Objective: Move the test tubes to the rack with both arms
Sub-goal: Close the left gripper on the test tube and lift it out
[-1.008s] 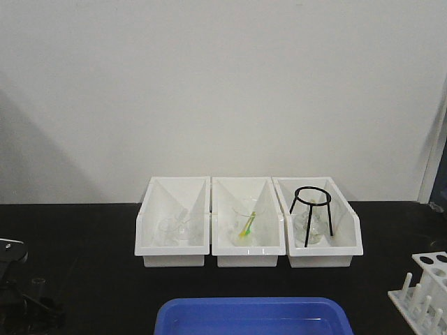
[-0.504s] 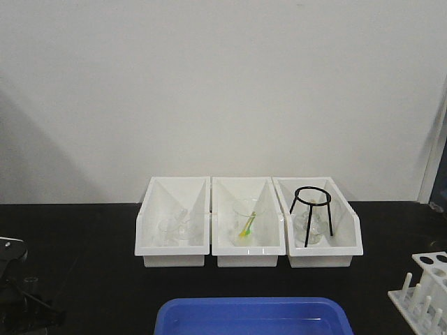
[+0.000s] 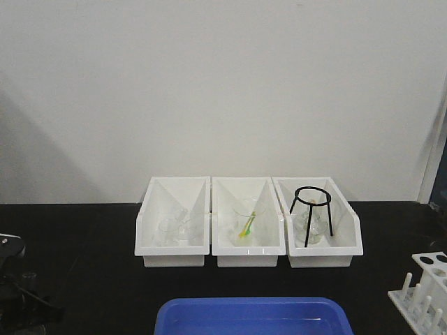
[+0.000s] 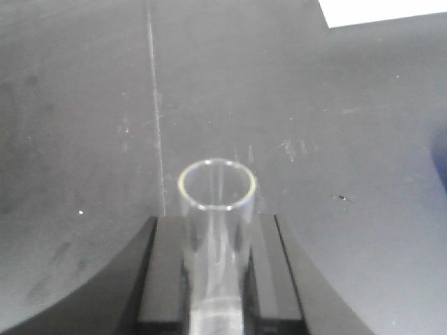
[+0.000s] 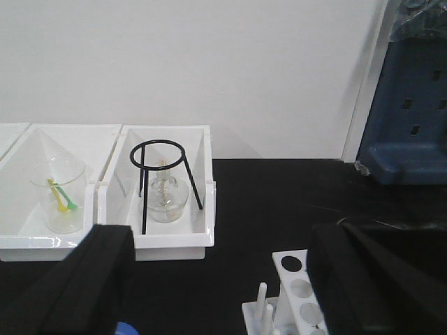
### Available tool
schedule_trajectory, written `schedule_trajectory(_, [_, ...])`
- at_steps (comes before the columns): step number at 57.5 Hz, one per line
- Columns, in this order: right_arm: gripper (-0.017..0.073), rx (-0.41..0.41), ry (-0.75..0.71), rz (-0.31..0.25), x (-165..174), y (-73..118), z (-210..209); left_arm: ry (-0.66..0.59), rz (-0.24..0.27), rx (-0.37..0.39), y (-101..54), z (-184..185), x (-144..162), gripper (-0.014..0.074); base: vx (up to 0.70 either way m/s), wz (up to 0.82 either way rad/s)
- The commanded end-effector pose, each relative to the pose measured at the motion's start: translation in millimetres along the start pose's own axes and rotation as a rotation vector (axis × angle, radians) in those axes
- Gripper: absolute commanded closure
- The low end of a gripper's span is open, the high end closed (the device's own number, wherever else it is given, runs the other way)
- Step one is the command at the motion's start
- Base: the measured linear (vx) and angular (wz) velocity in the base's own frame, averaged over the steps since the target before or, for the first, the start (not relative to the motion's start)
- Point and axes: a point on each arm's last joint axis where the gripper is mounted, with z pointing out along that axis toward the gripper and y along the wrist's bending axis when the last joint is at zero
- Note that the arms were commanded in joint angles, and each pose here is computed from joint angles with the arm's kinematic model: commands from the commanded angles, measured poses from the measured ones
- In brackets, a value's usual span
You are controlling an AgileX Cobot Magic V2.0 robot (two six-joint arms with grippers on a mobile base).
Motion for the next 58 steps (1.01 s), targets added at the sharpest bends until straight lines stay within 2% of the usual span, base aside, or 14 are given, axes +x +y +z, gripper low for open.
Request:
schedule_trajectory(1, [-0.0009,0.007,-0.128,-0.017,-21,-1.5,-6,-0.185,-0.007,0.001,-0.6,-28,-28,0.0614,0.0,0.0])
schedule_trajectory(24, [-0.0009,0.007,-0.108,-0.012,-19,-1.5,-6,-0.454,-0.011,0.008,-2.0,-111,-51,0.0614,0.0,0.0])
schedule_trajectory(32, [-0.0009,0.007,-0.093,-0.013,-18,-1.6,-6,-0.568,0.004,0.04,-10.0,-138,-56,0.0614,0.0,0.0])
schedule_trajectory(42, [-0.0009,0.007,-0.091,-0.013,-18,-1.6,-6,-0.68,0.039,0.127,-30.5,-156,-60,0.0614,0.0,0.0])
schedule_trajectory(58, [-0.0009,0.008,-0.093,-0.018,-18,-1.6,-6,-0.822,0.098,0.342,-80.7,-165,-64,0.0614,0.0,0.0])
